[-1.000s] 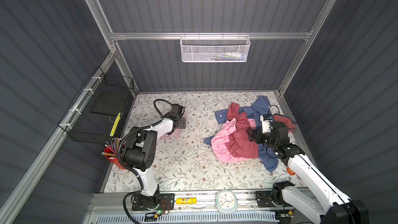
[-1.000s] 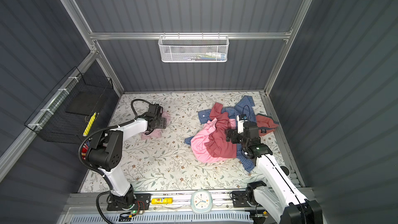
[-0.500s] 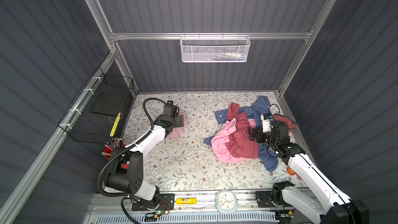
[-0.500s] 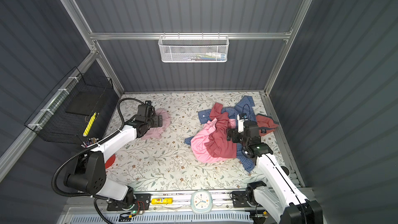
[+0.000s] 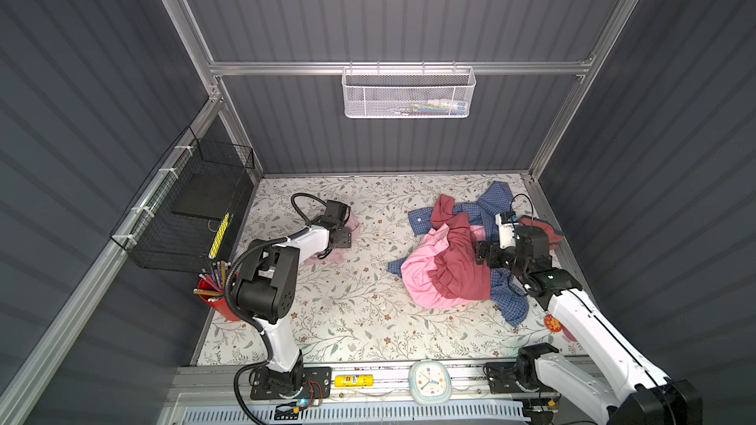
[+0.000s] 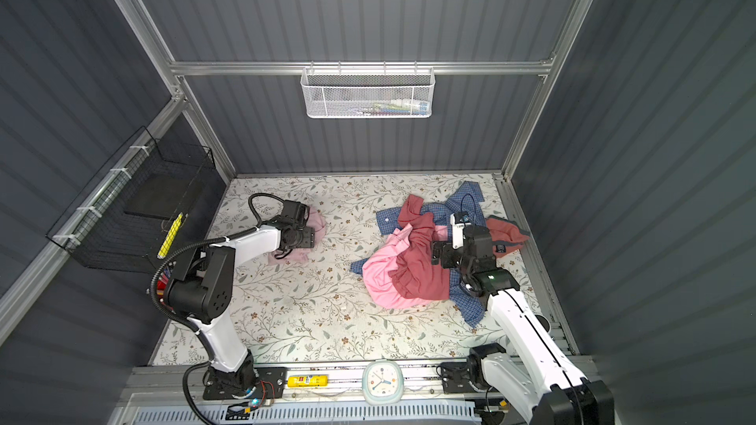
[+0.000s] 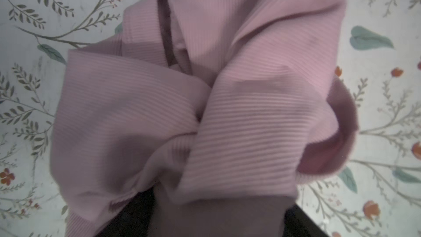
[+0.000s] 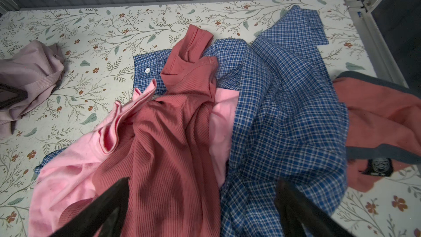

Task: Pick out a specific cloth from the pile
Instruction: 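Lower the pink shirt onto the clear table area with the left gripper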

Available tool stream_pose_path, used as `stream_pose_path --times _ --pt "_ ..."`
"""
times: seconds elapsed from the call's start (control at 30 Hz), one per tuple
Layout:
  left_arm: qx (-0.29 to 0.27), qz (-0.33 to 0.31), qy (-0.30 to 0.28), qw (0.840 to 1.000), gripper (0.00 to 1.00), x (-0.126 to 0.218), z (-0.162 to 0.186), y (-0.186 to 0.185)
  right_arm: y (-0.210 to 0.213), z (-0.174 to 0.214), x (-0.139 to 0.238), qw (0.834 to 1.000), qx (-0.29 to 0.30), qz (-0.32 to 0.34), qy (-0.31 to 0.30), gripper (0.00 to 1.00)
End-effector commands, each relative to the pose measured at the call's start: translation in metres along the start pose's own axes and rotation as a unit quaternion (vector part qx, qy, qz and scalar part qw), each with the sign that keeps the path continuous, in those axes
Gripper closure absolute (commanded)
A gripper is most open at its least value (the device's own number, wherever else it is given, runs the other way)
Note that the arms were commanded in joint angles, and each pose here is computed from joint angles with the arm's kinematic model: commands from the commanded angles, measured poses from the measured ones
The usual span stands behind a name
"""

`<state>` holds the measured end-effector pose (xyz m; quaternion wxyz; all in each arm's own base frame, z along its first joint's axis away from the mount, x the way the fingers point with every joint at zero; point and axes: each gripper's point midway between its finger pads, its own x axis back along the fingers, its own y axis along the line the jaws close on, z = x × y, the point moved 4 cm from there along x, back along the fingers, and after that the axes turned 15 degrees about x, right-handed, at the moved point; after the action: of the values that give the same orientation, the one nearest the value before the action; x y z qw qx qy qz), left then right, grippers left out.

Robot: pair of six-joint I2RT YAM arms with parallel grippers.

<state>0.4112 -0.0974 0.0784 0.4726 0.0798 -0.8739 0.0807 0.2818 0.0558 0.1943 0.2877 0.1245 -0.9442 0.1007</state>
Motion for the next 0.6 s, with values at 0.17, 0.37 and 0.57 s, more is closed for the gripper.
stream_pose_path --times 0.17,0.37,0.57 --pt "-0.055 0.018 0.016 0.998 0.34 -0.028 -0.024 -0.018 -0.007 0.013 0.004 1.000 0.012 0.020 0.011 0.01" --pt "-0.085 0.025 0.015 0.996 0.33 -0.036 -0.036 -0.021 -0.011 0.013 0.006 1.000 0.009 0.028 0.003 0.01" --pt "-0.099 0.026 0.023 0.994 0.21 -0.032 -0.031 -0.019 -0.019 0.013 0.001 0.999 0.008 0.052 -0.007 0.01"
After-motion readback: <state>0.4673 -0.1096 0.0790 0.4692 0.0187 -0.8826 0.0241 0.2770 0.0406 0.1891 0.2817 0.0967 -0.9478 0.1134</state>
